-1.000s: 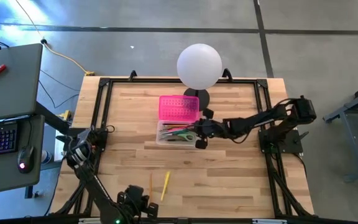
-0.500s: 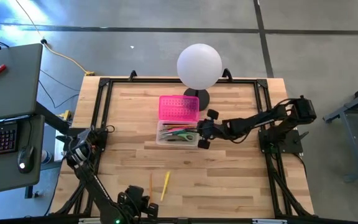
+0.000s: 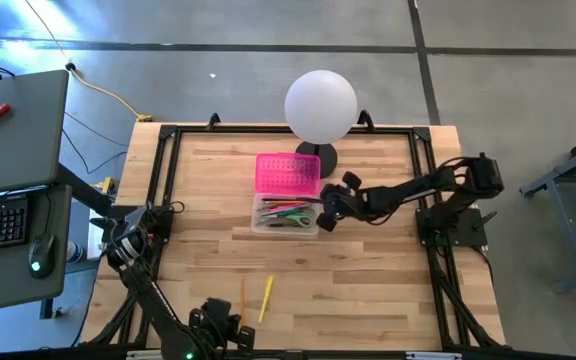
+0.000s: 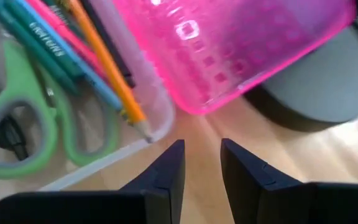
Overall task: Pick & place school supplies into a supply box
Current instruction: Put the right orange pencil into the pink supply box
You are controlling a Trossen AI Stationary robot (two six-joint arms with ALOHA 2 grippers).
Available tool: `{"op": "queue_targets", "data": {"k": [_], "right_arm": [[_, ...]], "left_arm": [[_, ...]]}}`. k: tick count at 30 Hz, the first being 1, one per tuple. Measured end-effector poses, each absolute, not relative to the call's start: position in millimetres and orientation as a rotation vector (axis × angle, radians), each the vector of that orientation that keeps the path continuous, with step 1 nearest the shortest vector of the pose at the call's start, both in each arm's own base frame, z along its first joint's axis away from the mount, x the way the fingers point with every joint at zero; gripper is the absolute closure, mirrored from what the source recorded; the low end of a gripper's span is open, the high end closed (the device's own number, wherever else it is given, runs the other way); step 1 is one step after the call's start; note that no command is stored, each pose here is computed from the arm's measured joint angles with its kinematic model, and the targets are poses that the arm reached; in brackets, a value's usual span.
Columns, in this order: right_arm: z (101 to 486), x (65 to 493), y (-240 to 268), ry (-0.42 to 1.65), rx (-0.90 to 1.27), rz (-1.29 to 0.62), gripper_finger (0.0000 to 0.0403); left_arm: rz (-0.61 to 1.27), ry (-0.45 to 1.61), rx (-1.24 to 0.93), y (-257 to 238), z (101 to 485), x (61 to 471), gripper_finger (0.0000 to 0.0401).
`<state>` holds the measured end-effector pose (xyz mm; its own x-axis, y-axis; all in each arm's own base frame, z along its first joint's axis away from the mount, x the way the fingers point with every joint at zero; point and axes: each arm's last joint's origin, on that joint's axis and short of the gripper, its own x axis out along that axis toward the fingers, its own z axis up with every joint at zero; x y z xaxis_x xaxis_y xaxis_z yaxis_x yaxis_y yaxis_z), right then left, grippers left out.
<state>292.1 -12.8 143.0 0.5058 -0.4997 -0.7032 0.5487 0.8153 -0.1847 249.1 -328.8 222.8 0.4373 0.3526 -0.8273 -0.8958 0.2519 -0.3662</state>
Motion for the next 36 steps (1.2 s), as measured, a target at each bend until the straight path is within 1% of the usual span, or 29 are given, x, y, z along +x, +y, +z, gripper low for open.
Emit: {"op": "queue_targets", "data": {"k": [4,8,14,22,32,36], "right_arm": [[135.2,298.0,-12.8,0.819,0.088,-0.597,0.032],[135.7,302.3,-12.0,0.787,0.106,-0.561,0.032],[135.8,301.5,-13.3,0.79,0.053,-0.594,0.032],[135.1,302.1,-11.2,0.817,0.05,-0.51,0.032],[142.4,300.7,-7.6,0.797,0.045,-0.501,0.032],[150.3,299.5,-3.2,0.776,0.057,-0.463,0.032]], "left_arm": [[0.946,0.687,-0.96,-328.8,222.8,249.1,0.0341],[0.946,0.687,-0.959,-328.8,222.9,249.0,0.0341],[0.947,0.688,-0.954,-328.4,223.1,248.8,0.0341],[0.951,0.688,-0.946,-327.8,223.2,248.5,0.0341],[0.954,0.689,-0.941,-327.3,223.2,248.2,0.0341],[0.958,0.689,-0.934,-326.7,223.5,247.8,0.0341]]}}
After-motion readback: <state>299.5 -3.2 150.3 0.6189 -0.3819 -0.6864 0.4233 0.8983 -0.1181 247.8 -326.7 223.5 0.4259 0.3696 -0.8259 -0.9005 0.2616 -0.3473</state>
